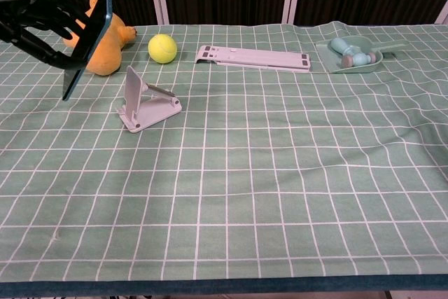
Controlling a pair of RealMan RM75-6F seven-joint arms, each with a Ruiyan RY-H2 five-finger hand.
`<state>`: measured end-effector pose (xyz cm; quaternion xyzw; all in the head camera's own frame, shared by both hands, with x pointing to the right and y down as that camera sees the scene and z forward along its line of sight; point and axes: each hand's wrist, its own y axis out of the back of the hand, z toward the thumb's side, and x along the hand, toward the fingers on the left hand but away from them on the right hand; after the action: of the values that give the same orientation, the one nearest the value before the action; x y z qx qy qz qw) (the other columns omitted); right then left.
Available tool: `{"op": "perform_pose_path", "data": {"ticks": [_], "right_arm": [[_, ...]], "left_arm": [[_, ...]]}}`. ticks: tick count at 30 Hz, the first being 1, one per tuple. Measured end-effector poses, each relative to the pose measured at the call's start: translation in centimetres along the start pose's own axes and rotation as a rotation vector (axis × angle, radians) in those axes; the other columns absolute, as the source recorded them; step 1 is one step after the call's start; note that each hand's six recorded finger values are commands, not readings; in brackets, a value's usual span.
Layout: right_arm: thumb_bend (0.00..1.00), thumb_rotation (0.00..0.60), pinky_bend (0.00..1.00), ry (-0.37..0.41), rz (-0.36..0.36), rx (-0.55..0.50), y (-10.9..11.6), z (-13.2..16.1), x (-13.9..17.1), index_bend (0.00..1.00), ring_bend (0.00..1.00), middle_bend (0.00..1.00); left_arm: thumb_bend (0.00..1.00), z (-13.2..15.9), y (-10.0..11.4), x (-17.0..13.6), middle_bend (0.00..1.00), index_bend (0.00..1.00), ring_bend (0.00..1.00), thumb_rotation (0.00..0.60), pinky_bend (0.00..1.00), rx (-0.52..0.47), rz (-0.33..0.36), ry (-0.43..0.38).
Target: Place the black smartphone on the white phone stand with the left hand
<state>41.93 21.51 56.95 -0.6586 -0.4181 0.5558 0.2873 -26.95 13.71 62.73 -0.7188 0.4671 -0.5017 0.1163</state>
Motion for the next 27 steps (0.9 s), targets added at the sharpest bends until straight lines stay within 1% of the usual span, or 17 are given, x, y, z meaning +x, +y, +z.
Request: {"op": "perform_pose_path", "data": {"ticks": [2,3,7,13,17,23,27], "right_arm": [[0.12,0.600,0.21,0.001,0.003,-0.002,0.0,0.0,0.0,0.00,0.00,0.00],[0.12,0.600,0.21,0.001,0.003,-0.003,0.0,0.0,0.0,0.00,0.00,0.00],[0.12,0.600,0.21,-0.001,0.007,-0.012,-0.1,0.0,0.1,0.00,0.00,0.00],[0.12,0.600,0.21,-0.007,0.014,-0.023,-0.1,0.0,0.0,0.00,0.00,0.00],[0.12,0.600,0.21,-0.009,0.017,-0.030,-0.1,0.0,0.0,0.00,0.00,0.00],[0.12,0.600,0.21,-0.009,0.018,-0.029,-0.1,0.0,0.0,0.00,0.00,0.00],[0.12,0.600,0.21,-0.008,0.019,-0.032,-0.1,0.0,-0.1,0.00,0.00,0.00]], "left_arm": [[0.42,0.4,-0.4,0.3,0.63,0.51,0.18,0.600,0.06,-0.063,0.031,0.000],[0.42,0.5,-0.5,0.4,0.62,0.51,0.18,0.600,0.06,-0.081,0.037,0.001],[0.42,0.9,-1.3,0.9,0.62,0.51,0.18,0.600,0.06,-0.216,0.069,0.020],[0.42,0.9,-2.6,1.5,0.62,0.50,0.18,0.600,0.06,-0.341,0.090,0.059],[0.42,0.9,-3.6,1.7,0.62,0.50,0.18,0.600,0.06,-0.402,0.092,0.080],[0.42,0.7,-4.6,2.1,0.62,0.50,0.18,0.600,0.06,-0.423,0.103,0.089],[0.42,0.7,-5.1,2.3,0.62,0.50,0.18,0.600,0.06,-0.478,0.100,0.094]]}}
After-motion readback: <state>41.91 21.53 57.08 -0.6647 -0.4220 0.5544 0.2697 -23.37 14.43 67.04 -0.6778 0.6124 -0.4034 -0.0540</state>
